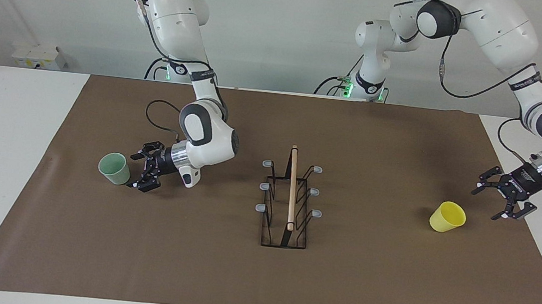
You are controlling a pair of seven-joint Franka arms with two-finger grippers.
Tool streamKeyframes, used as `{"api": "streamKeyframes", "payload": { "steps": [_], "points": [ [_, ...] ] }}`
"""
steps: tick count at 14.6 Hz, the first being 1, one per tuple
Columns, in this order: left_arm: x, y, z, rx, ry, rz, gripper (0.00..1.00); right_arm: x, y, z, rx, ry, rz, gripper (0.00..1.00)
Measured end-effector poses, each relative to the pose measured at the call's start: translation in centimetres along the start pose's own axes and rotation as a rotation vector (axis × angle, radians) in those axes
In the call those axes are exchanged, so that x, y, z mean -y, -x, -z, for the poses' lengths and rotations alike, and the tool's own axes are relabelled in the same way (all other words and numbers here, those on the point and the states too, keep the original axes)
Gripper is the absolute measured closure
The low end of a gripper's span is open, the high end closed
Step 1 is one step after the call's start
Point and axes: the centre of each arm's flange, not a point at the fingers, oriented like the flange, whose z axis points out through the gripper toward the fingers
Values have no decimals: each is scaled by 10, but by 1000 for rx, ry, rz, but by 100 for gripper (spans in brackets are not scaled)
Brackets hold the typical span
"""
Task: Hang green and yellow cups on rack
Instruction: 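Reach the right gripper down to the pale green cup, then grasp the green cup with the right gripper while the left gripper grasps the yellow cup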
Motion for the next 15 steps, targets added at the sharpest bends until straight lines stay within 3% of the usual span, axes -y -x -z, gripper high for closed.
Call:
{"api": "streamKeyframes", "payload": {
  "steps": [5, 7, 15],
  "points": [
    [34, -22, -25, 71, 100, 231, 6, 15, -12, -10, 16, 2, -54, 0],
    [48, -25, -34, 96, 125, 283, 0, 18, -14, -18, 40, 27, -66, 0],
    [87, -13, -80, 183, 234, 454, 0, 21, -15, -46, 59, 75, -82, 0]
  ]
}}
